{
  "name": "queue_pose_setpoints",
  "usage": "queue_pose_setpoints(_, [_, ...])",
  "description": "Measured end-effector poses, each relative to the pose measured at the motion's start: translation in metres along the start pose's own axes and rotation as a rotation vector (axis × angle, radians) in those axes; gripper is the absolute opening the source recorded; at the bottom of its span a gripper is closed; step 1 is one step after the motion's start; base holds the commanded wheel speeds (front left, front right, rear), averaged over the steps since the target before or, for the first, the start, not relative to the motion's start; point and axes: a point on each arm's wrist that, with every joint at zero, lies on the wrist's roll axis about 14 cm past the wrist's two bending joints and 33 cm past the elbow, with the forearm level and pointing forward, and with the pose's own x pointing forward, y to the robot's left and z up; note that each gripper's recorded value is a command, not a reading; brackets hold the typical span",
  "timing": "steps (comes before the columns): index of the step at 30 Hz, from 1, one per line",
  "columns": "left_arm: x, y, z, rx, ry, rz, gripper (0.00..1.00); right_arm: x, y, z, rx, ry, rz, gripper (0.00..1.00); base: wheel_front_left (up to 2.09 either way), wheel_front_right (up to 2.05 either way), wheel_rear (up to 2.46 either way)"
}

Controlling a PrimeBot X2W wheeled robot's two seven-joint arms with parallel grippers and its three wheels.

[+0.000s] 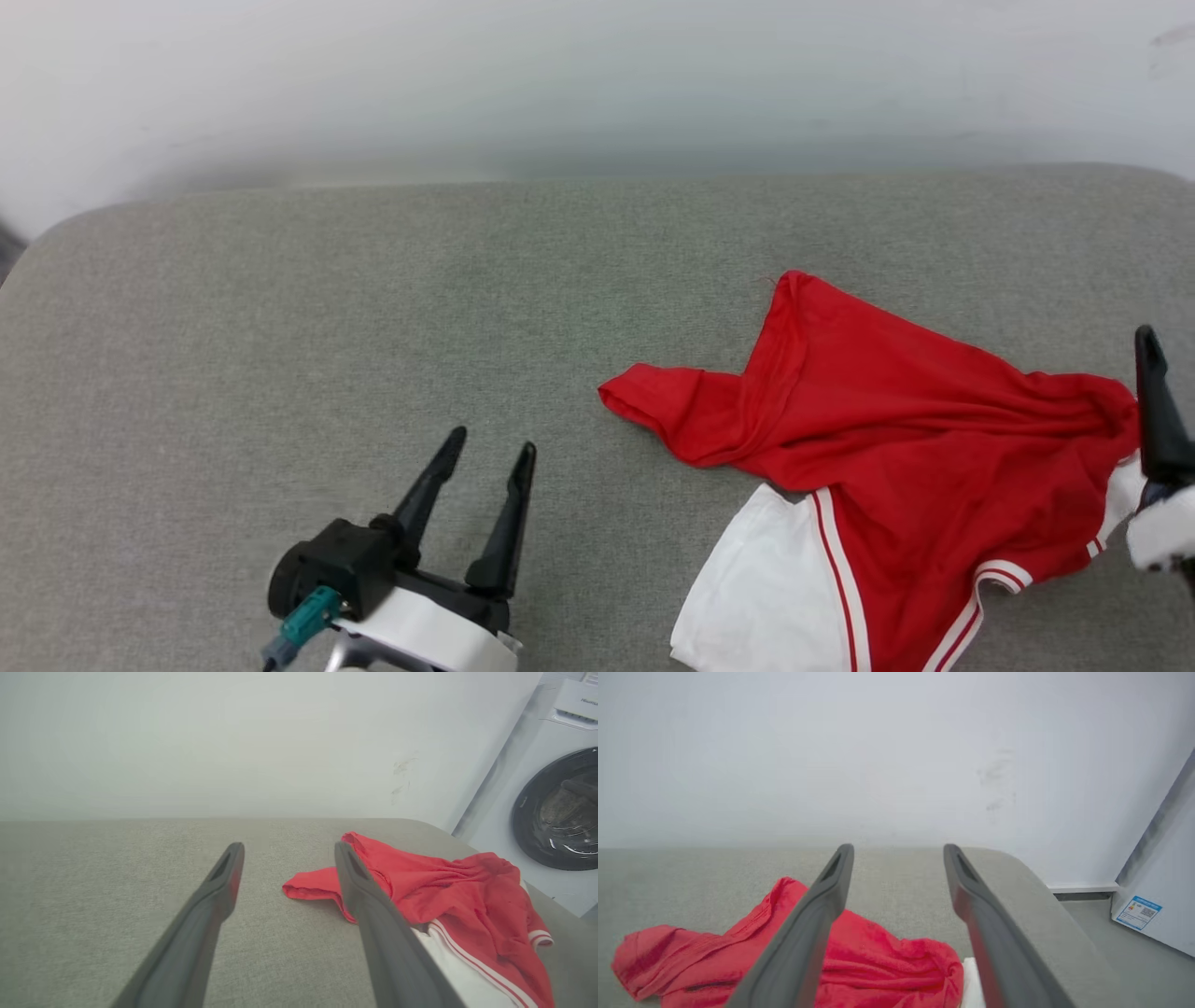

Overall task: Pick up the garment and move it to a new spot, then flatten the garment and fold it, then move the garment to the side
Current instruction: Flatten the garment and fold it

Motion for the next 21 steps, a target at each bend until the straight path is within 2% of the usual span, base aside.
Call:
queue_pose_setpoints(4, [-0.002,-0.016,-0.009,-0.078,0.019,-0.025,1.0,-0.018,0.004,0.009,0.033,-0.088,-0.026,1.0,0.0,0.0,0.0])
queue_pose_setpoints(9, [-0.004,-0.034,-0.029,-0.078,0.109,-0.101,1.0,-0.02,0.0,0.013,0.023,-0.111,-0.038,1.0,0.0,0.0,0.0])
queue_pose_setpoints(19, [0.002,-0.096,-0.085,-0.057,0.602,-0.365,1.0,-0.016,-0.005,0.009,0.011,-0.096,-0.065,1.0,0.0,0.0,0.0])
queue_pose_setpoints(21, [0.003,-0.103,-0.097,-0.009,0.693,-0.409,1.0,-0.015,-0.003,0.004,0.01,-0.082,-0.065,1.0,0.0,0.0,0.0])
